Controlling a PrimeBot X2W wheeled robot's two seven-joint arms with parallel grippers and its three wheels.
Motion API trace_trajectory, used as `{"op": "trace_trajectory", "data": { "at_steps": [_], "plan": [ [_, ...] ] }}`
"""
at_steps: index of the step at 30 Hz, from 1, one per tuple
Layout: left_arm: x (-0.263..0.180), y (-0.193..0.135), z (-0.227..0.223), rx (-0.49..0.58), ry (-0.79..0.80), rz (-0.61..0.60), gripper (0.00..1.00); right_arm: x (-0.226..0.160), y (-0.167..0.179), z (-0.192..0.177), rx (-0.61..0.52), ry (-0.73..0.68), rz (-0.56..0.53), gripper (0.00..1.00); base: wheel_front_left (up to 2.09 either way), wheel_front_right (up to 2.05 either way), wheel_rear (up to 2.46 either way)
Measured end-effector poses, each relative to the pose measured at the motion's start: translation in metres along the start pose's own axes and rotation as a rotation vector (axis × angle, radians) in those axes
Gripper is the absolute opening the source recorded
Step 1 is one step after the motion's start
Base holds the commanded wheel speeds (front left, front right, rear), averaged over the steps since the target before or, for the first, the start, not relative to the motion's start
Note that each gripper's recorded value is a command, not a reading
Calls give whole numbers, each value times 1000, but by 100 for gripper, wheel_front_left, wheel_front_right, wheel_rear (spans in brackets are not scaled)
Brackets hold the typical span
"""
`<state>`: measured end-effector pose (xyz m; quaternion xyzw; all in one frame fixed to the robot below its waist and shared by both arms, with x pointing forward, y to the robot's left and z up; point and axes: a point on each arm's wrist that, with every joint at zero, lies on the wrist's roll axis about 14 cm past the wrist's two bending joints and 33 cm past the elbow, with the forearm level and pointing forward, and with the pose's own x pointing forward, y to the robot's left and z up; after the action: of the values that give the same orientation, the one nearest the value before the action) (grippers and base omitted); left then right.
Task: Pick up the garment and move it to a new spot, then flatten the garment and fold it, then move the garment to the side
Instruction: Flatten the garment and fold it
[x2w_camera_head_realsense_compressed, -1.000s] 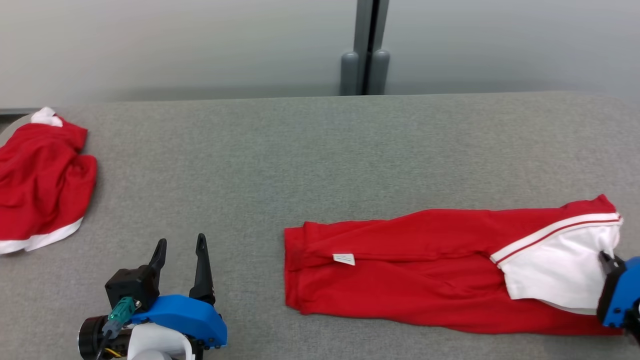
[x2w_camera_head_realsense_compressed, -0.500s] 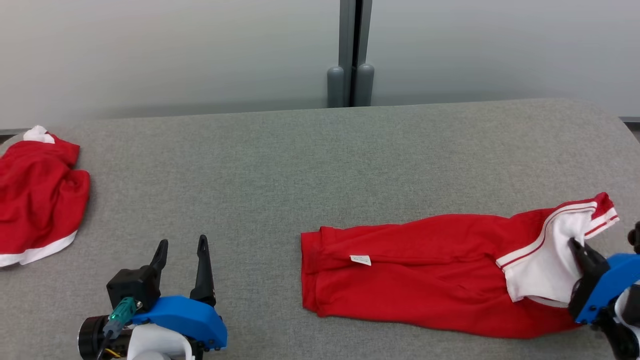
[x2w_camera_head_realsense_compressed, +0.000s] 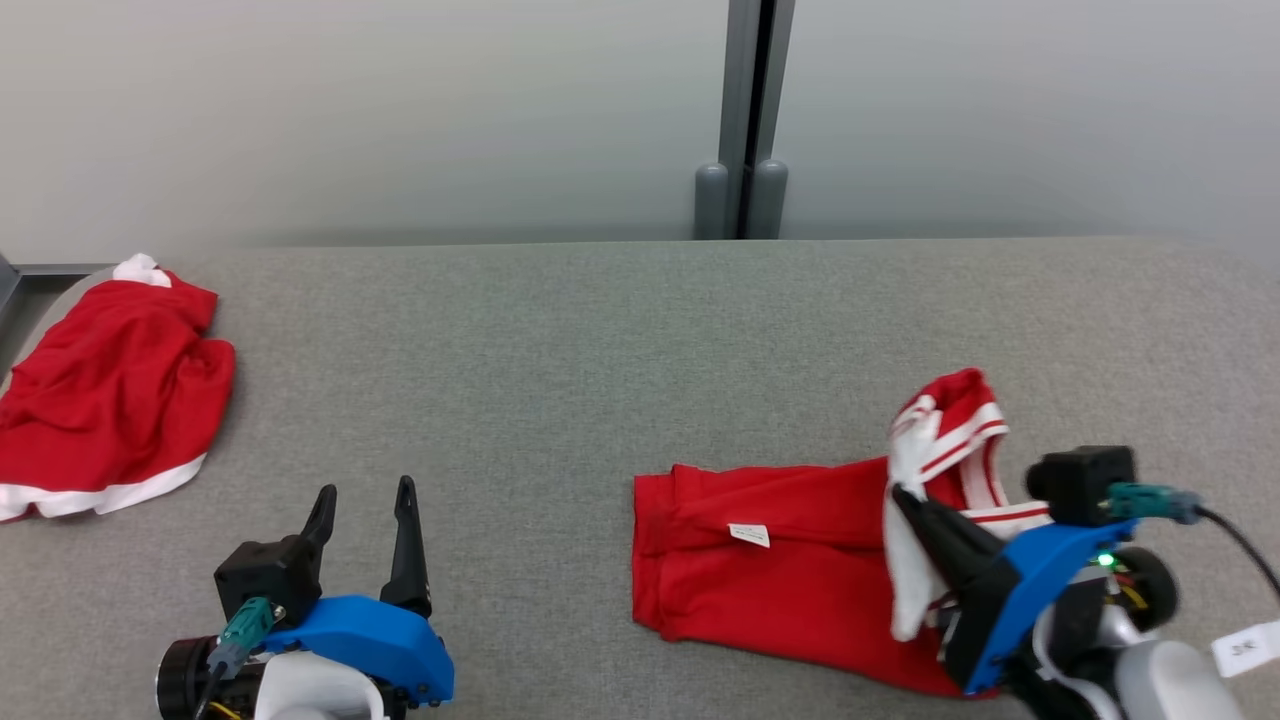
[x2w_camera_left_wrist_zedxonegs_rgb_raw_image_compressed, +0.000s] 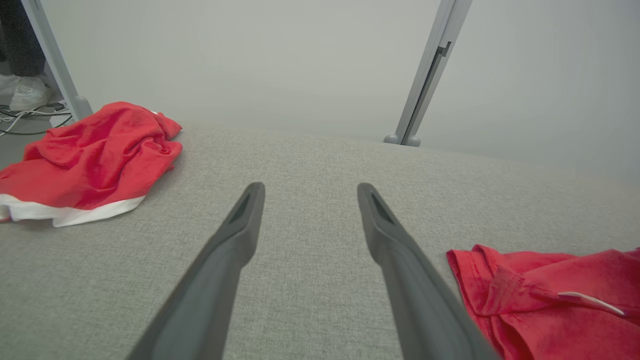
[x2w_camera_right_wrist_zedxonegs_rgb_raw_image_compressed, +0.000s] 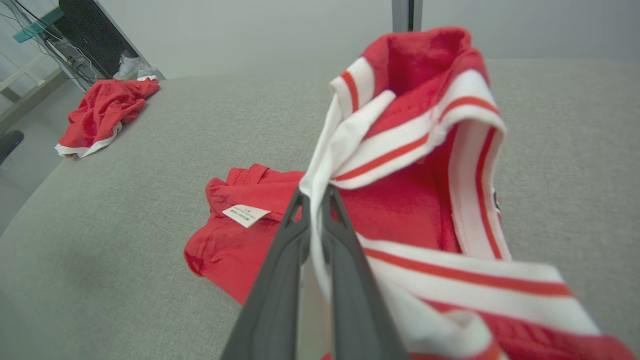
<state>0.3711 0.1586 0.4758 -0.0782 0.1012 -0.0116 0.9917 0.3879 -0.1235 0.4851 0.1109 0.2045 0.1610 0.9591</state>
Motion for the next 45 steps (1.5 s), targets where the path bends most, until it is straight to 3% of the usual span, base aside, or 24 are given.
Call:
{"op": "trace_trajectory", "data": {
  "at_steps": [10,17,18,19,20,27,34,39,45],
  "plan": [
    [-10,6,-1,-17,1,21,100,35,87,-20,-5,68,227,0,0,0,0],
    [-15,14,-8,-33,16,52,100,59,104,-50,-30,178,262,0,0,0,0],
    [-15,15,-8,-35,15,56,100,62,105,-52,-41,188,264,28,0,0,0],
    [-16,17,-9,-36,15,60,100,64,107,-54,-46,191,269,46,0,0,0],
    [-16,18,-10,-37,17,65,100,66,110,-56,-45,190,277,100,0,0,0],
    [-16,18,-11,-32,14,64,100,66,122,-45,-64,123,308,100,0,0,0],
    [-10,3,-9,-23,5,17,100,54,126,-8,-62,-20,321,100,0,0,0],
    [-7,-8,-5,-18,-2,-20,100,40,105,24,-45,-148,265,100,0,0,0],
    [-5,-19,-4,-12,-4,-53,100,21,56,53,-95,-283,110,100,0,0,0]
  ]
}}
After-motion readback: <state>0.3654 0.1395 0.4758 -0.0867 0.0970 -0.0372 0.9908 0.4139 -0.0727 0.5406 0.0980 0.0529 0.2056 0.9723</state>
